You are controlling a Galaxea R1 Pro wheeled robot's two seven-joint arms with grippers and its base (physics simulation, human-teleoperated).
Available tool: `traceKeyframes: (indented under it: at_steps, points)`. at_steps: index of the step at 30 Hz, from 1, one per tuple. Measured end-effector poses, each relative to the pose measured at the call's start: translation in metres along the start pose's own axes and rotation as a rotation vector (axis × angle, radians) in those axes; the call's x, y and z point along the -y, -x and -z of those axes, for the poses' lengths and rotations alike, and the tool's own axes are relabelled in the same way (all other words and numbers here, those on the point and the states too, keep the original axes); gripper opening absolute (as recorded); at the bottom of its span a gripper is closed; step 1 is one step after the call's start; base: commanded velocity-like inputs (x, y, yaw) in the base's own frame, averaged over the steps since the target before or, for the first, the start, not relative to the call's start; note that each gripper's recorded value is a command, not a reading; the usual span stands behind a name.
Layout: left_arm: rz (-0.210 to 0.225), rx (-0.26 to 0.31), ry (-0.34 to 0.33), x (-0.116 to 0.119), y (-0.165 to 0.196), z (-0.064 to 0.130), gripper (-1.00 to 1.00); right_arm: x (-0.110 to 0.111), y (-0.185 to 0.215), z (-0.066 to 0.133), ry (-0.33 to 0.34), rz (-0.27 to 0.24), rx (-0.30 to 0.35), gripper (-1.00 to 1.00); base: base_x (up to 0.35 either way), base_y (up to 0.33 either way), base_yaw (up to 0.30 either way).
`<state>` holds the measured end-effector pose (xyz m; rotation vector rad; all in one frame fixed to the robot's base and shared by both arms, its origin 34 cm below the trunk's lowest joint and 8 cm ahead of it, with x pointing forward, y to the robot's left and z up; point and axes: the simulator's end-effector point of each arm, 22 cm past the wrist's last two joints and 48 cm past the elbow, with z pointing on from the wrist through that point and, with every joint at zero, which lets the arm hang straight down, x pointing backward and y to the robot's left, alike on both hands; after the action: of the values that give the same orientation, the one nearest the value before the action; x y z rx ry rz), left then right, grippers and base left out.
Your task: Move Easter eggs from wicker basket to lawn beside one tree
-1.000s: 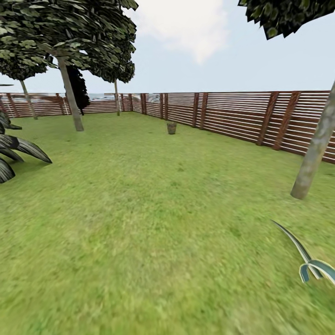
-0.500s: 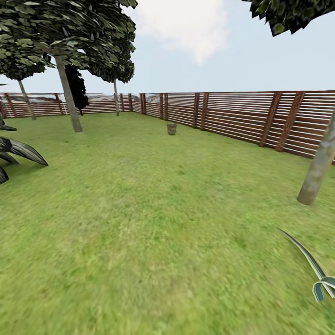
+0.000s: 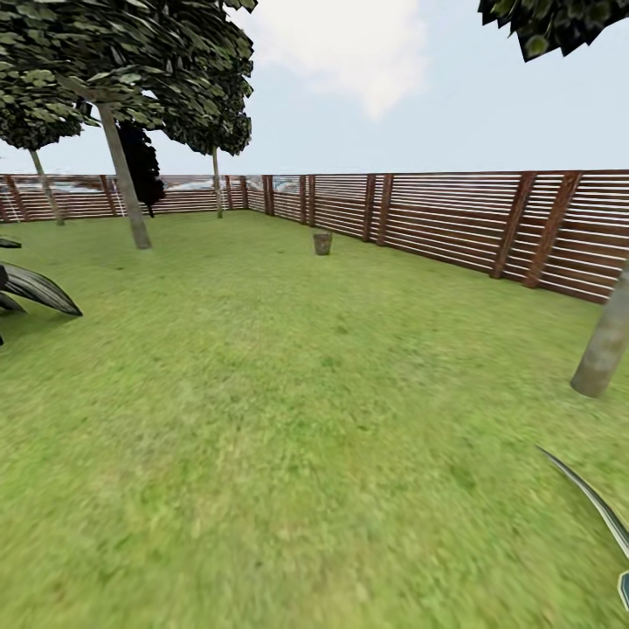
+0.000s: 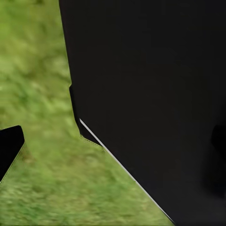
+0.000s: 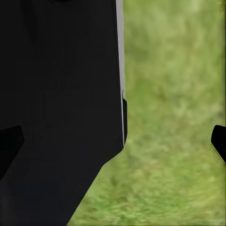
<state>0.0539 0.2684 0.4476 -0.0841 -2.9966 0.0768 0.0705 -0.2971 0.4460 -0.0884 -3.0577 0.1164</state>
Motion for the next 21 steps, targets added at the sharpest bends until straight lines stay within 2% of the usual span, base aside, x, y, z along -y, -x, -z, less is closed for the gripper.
traceKeyframes:
  at_steps: [21]
  points:
    - [0.000,0.000,0.000,0.0000,0.0000,0.0000,1.00,0.0002,0.0000,0.0000,0.000,0.000,0.000,1.00,0.338,0.000,0.000]
